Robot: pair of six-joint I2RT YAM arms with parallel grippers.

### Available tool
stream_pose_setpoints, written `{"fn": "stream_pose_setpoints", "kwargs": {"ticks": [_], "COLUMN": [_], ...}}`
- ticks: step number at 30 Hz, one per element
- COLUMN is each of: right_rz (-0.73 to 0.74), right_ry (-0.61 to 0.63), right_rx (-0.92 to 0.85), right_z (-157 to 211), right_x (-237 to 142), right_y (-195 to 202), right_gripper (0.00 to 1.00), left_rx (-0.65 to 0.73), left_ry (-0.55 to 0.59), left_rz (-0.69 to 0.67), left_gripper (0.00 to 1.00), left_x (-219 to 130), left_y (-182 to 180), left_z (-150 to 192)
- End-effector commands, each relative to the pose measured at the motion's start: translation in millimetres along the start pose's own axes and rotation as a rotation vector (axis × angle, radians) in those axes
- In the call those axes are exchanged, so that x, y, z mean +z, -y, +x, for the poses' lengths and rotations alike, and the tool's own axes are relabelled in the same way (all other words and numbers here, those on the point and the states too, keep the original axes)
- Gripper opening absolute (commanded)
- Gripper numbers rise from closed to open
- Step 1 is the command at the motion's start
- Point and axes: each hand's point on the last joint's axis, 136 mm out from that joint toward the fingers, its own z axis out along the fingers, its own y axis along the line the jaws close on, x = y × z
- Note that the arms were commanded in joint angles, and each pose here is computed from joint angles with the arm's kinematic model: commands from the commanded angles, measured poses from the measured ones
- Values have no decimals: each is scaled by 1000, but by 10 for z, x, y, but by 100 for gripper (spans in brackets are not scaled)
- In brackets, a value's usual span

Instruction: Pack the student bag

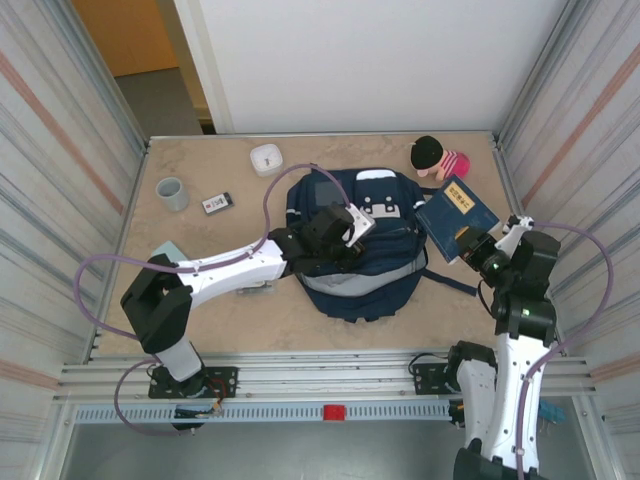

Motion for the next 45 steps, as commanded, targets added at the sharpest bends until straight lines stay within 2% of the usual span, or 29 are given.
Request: {"fn": "stream_pose_setpoints", "kwargs": {"ticks": [1,7,10,13,17,26,36,39,45], "right_rz": [101,146,110,60,-23,-286,-244,-196,-171], "right_ry": [-2,-115,-82,-144,-301,-364,-377,-335,-242], "right_rx": [8,-13,-39,-15,88,311,315,296,420], "right_z": [68,341,400,535,804,900,1022,1025,1056], "right_x": [-228,-468,-632,-670,-551,-140,302,431,719], "right_y": [87,86,4,-84,-132,-256,-313,-319,-284], "right_gripper": [0,0,0,0,0,0,0,0,0], "left_rx": [-149,-162,-164,-163,-162,-147,-150,-160,-169], "left_ry": [97,138,154,174,192,194,200,206,219], "left_rz": [-34,11,28,32,45,74,126,129,167], "left_gripper": [0,0,0,0,0,0,0,0,0], "left_x": [-194,-315,-370,-422,-499,-518,-617,-650,-702], "left_y": [-209,-209,-201,-226,-271,-246,-214,-227,-208], "left_z": [-363,-548,-629,-701,-813,-965,-1094,-1142,-1219]}}
